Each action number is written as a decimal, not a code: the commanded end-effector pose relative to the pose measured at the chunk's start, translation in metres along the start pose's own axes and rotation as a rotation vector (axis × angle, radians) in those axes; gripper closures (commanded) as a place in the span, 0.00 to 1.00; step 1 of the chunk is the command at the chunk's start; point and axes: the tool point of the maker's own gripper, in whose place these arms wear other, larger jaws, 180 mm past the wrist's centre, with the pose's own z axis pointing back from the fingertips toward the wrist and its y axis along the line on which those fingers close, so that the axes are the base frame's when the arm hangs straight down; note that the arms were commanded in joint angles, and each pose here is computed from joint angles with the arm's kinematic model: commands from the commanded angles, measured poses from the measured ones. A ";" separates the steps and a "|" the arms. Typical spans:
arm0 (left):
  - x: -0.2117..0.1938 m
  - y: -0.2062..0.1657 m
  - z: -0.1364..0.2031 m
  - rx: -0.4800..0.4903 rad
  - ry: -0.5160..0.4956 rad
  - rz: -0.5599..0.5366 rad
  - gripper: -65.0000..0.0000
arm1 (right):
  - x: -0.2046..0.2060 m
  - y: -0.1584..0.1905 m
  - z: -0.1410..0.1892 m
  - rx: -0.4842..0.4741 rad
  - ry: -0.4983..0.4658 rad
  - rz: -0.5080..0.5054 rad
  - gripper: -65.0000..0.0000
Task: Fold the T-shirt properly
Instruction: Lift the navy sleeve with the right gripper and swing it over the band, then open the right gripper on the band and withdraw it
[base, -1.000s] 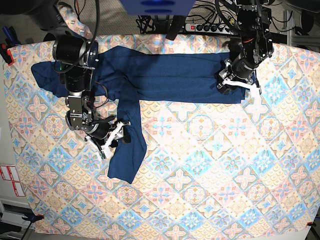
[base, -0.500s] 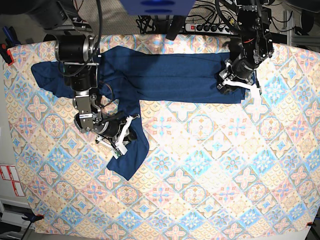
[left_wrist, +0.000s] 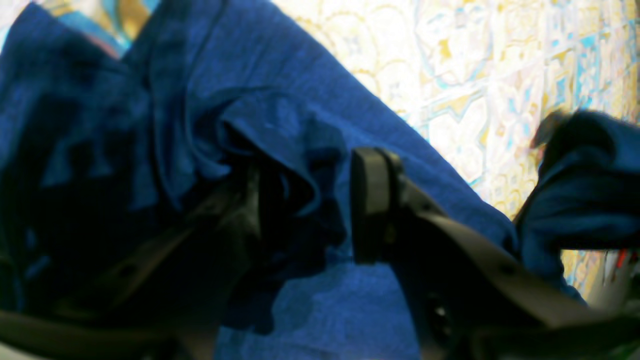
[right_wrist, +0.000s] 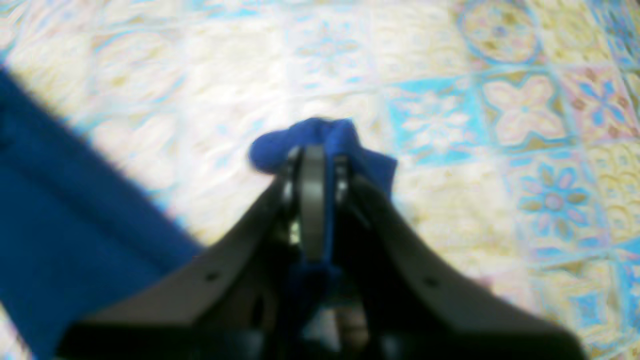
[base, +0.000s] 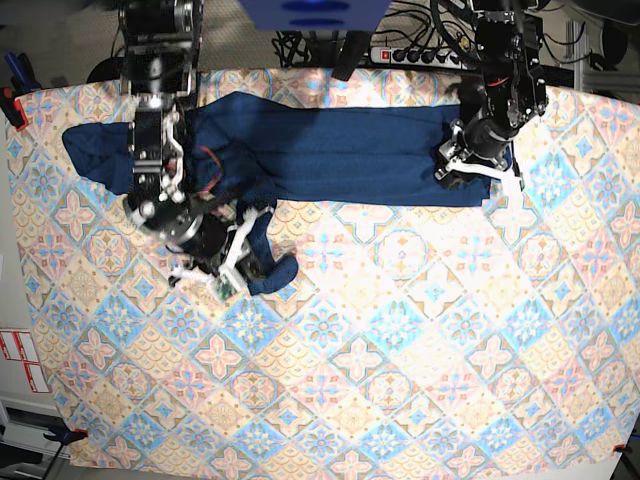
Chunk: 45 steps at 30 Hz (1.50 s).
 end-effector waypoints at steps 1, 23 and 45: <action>0.010 -0.007 0.002 -0.023 -0.029 -0.008 0.65 | 0.021 0.014 0.002 0.028 -0.068 0.027 1.00; 0.010 -0.006 0.002 -0.022 -0.028 -0.007 0.65 | 0.021 0.179 0.025 0.325 -0.083 0.149 1.00; 0.005 -0.005 0.002 -0.019 -0.021 0.000 0.65 | 0.023 0.238 -0.017 0.445 -0.013 0.469 0.99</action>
